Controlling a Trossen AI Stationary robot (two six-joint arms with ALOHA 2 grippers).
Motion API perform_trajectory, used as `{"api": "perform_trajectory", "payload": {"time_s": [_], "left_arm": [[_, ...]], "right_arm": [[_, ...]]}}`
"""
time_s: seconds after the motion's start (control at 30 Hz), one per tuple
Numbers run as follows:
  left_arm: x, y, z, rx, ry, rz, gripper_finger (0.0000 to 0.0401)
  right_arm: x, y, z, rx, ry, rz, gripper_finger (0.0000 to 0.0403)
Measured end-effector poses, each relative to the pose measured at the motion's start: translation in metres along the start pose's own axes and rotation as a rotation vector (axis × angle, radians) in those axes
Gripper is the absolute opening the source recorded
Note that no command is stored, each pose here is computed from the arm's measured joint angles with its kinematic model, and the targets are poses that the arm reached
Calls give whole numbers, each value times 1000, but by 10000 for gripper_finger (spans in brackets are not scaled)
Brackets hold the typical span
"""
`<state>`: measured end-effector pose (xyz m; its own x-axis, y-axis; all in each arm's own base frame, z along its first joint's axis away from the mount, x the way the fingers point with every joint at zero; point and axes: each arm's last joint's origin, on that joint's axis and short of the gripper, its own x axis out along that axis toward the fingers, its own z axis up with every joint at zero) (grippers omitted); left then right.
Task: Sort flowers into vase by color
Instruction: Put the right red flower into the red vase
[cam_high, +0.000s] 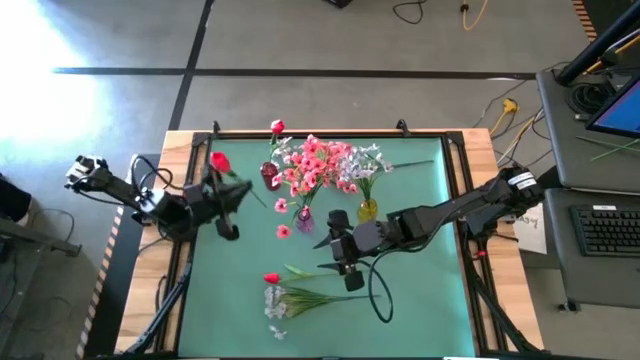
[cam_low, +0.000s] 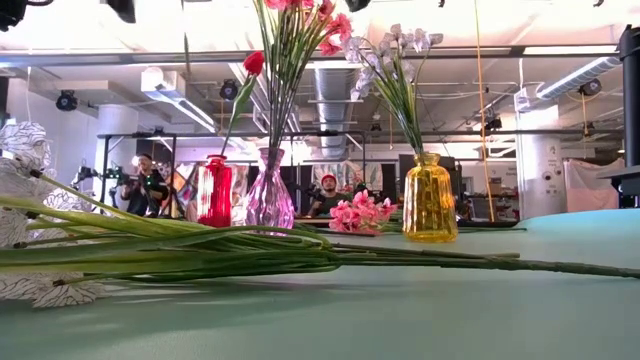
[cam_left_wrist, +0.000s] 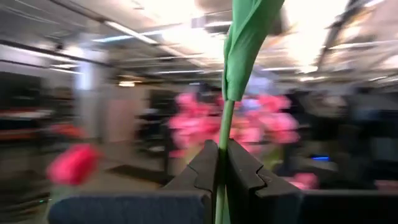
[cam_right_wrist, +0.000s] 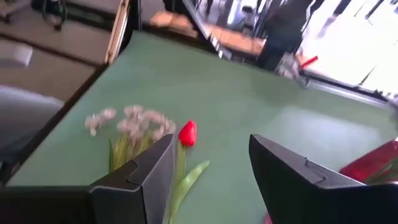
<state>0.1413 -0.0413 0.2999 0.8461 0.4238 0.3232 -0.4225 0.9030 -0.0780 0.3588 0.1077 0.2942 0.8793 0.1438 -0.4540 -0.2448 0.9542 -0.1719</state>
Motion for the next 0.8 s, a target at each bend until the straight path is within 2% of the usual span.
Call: {"api": "perform_trajectory", "payload": {"time_s": [0.1,0.3,0.57,0.7,0.8], "left_arm": [[-1,8,3,38,-1,54,0],[3,15,2,-28,-28,-83,0],[13,29,-16,3,103,-6,0],[18,39,-24,16,160,39,0],[21,46,-26,32,170,26,0]], "right_arm": [[0,3,-5,-10,52,12,201],[-3,7,-19,-18,199,36,201],[-12,8,-30,65,349,37,201],[-20,8,-30,62,369,42,201],[-26,7,-28,52,366,46,201]]}}
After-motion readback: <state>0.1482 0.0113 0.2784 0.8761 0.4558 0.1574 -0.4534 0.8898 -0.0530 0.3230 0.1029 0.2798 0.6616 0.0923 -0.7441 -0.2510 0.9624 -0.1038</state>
